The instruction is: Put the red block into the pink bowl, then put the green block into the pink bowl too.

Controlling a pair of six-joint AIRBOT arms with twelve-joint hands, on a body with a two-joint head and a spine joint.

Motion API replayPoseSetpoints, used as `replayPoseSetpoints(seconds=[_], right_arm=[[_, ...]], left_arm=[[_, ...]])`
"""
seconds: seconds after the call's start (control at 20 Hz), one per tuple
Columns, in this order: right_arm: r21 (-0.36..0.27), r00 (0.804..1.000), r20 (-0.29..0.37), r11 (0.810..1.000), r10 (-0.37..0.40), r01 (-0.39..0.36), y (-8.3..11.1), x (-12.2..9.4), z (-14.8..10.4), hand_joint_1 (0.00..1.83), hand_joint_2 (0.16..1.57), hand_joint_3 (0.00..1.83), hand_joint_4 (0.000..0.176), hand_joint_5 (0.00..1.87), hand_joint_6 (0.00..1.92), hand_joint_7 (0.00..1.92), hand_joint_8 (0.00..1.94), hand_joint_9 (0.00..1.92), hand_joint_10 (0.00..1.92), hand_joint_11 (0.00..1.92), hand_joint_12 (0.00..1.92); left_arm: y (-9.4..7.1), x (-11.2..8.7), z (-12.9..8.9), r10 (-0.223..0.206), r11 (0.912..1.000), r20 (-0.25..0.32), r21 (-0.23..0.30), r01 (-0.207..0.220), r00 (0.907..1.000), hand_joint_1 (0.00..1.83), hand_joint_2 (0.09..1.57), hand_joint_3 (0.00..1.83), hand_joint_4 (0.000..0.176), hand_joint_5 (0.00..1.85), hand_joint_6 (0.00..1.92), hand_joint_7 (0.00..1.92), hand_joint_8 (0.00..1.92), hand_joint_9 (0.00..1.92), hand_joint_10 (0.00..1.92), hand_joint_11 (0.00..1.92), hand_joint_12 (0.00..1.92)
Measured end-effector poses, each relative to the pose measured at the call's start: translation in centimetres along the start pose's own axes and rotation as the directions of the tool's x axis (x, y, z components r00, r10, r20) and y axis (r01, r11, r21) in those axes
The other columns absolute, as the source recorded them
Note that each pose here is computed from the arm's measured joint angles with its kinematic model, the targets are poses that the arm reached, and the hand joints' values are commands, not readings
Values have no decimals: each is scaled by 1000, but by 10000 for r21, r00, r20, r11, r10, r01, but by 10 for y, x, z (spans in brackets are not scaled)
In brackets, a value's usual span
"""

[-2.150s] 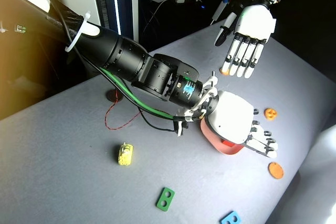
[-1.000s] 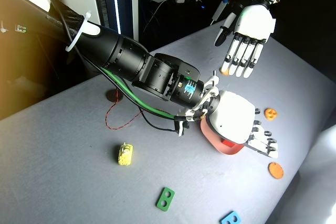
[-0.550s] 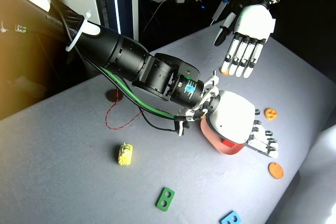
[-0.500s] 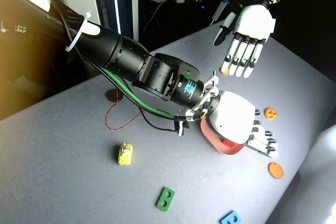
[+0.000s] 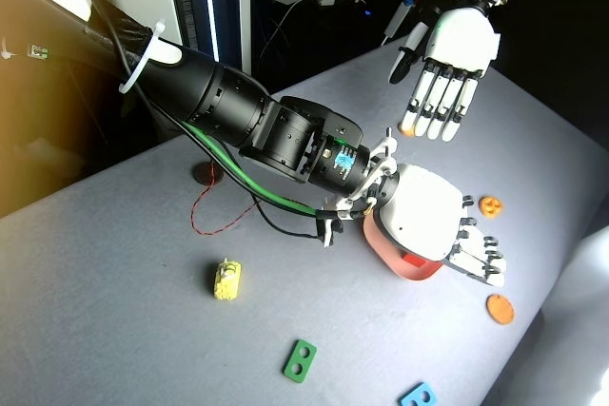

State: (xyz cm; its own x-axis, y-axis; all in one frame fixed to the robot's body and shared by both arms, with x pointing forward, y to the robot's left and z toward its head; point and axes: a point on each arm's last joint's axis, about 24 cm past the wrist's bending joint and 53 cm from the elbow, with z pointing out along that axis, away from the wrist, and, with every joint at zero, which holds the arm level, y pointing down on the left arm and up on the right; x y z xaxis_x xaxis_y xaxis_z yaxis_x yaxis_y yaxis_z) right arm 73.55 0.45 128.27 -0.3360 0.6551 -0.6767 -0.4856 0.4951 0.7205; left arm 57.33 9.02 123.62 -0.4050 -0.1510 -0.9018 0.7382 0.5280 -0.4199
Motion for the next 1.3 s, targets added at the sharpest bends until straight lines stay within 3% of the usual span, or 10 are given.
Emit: replayPoseSetpoints(seconds=[0.05, 0.25, 0.3, 0.35, 0.45, 0.65, 0.9, 1.0, 1.1, 1.3], right_arm=[[-40, 9999, 22, 9999, 115, -115, 3, -3, 1, 697, 798, 7, 134, 340, 0, 117, 0, 0, 0, 0, 0], [-638, 9985, -126, 9965, -542, 533, 24, -10, -6, 605, 834, 18, 100, 201, 0, 53, 1, 0, 0, 0, 0], [-731, 9975, -145, 9950, -689, 676, 27, -11, -10, 538, 853, 25, 74, 117, 0, 10, 0, 0, 0, 0, 0], [-859, 9957, -174, 9923, -907, 889, 31, -11, -15, 524, 857, 25, 69, 99, 0, 1, 0, 0, 0, 0, 0], [-1135, 9910, -339, 9857, -1293, 1247, 36, -12, -27, 560, 847, 16, 5, 90, 10, 22, 8, 0, 0, 2, 1], [-1657, 9833, -465, 9721, -1759, 1661, 46, -24, -50, 560, 849, 11, 0, 98, 6, 46, 10, 0, 0, 9, 7], [-2067, 9809, -204, 9607, -1934, 1851, 51, -62, -75, 538, 858, 9, 0, 121, 16, 59, 12, 0, 0, 18, 9], [-2267, 9763, -518, 9546, -2101, 1934, 53, -59, -91, 532, 851, 5, 0, 135, 21, 64, 12, 0, 0, 16, 8], [-2467, 9714, -889, 9497, -2202, 1928, 58, -50, -107, 508, 843, 1, 0, 115, 9, 50, 5, 0, 0, 15, 10], [-2967, 9351, -1238, 9116, -3321, 2844, 70, -27, -136, 517, 850, 4, 0, 130, 11, 46, 1, 0, 0, 3, 8]], left_arm=[[-2, 1, 1, -45, 10000, -9, -4, 45, 10000, 330, 1261, 2, 0, 344, 0, 326, 0, 258, 0, 0, 338], [-14, 2, 6, -229, 9997, 32, 116, 229, 9997, 366, 1252, 0, 0, 397, 3, 372, 4, 292, 4, 0, 393], [-13, 0, 6, -212, 9997, 89, 76, 212, 9997, 364, 1255, 0, 0, 380, 1, 360, 1, 288, 1, 0, 394], [-12, -2, 8, -246, 9997, 130, 2, 246, 9996, 364, 1256, 1, 0, 377, 0, 358, 0, 288, 1, 0, 393], [-8, -5, 9, -320, 9994, 216, -108, 322, 9993, 368, 1255, 2, 0, 384, 2, 348, 1, 266, 1, 0, 320], [-8, -7, 9, -406, 9992, 284, -60, 407, 9988, 284, 1289, 5, 0, 326, 1, 302, 0, 229, 0, 0, 237], [-6, -10, 8, -479, 9988, 365, -51, 481, 9982, 414, 1247, 0, 0, 368, 0, 369, 2, 316, 6, 0, 465], [-8, -11, 8, -528, 9986, 391, 1, 529, 9978, 356, 1266, 3, 0, 348, 0, 326, 1, 261, 5, 0, 351], [-9, -11, 8, -535, 9986, 396, 25, 535, 9978, 336, 1265, 0, 0, 399, 3, 374, 2, 292, 4, 0, 441], [-10, -13, 8, -584, 9983, 452, 54, 582, 9973, 330, 1275, 2, 0, 395, 3, 366, 4, 275, 6, 0, 348]])
